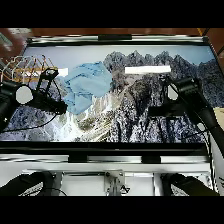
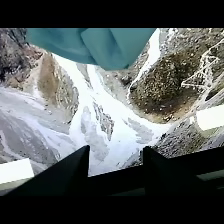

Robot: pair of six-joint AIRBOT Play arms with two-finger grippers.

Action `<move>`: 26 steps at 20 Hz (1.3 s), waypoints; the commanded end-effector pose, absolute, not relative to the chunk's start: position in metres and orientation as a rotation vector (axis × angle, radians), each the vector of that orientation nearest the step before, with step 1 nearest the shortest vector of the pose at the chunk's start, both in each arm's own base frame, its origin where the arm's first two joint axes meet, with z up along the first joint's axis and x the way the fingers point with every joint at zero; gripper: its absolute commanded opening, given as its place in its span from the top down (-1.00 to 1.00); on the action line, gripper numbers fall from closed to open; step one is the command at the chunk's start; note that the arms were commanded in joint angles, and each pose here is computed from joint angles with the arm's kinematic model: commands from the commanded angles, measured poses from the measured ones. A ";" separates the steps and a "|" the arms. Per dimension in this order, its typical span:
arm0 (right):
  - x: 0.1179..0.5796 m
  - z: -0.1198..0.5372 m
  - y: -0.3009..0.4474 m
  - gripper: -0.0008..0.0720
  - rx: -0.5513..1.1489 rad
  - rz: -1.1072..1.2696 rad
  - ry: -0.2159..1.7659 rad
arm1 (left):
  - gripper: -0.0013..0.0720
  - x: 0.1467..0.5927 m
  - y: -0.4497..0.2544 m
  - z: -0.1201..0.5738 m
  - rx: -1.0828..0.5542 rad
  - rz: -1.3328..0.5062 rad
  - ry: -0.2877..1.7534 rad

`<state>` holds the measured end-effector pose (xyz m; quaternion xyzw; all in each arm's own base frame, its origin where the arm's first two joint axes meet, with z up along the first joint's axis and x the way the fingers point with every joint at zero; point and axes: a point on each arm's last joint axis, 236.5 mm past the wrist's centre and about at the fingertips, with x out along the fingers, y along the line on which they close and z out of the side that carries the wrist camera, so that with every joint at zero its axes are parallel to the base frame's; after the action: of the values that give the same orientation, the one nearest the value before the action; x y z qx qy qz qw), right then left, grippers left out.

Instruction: Fold the shirts.

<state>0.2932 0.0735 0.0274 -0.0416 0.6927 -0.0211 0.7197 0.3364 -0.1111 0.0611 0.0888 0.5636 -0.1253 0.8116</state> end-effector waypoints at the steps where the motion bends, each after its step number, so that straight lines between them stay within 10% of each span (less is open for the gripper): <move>1: 0.285 0.027 0.074 -0.85 -0.091 -0.048 1.566 | -0.14 0.357 -0.141 0.074 0.079 -0.337 1.089; 8: 0.288 0.027 0.076 -0.85 0.016 -0.136 1.547 | -0.17 0.409 -0.163 0.050 -0.015 -0.348 1.057; 11: 0.295 0.026 0.090 -0.85 0.103 -0.127 1.520 | -0.94 0.450 -0.146 0.012 0.026 -0.299 1.165; 17: 0.304 0.027 0.102 -0.85 0.143 -0.083 1.484 | -0.94 0.547 -0.113 -0.023 -0.036 -0.210 1.136; 24: 0.307 0.027 0.107 -0.85 0.158 -0.069 1.474 | -0.86 0.558 -0.121 -0.058 -0.099 -0.223 1.168; 25: 0.307 0.028 0.109 -0.85 0.167 -0.064 1.473 | -0.62 0.557 -0.124 -0.059 -0.112 -0.228 1.172; 26: 0.307 0.028 0.115 -0.85 0.189 -0.044 1.477 | 0.44 0.556 -0.126 -0.058 -0.123 -0.234 1.175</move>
<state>0.3050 0.1060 0.0276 0.0723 0.6739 -0.0325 0.7345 0.5551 -0.1197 -0.0514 -0.0405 0.5478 -0.1041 0.8291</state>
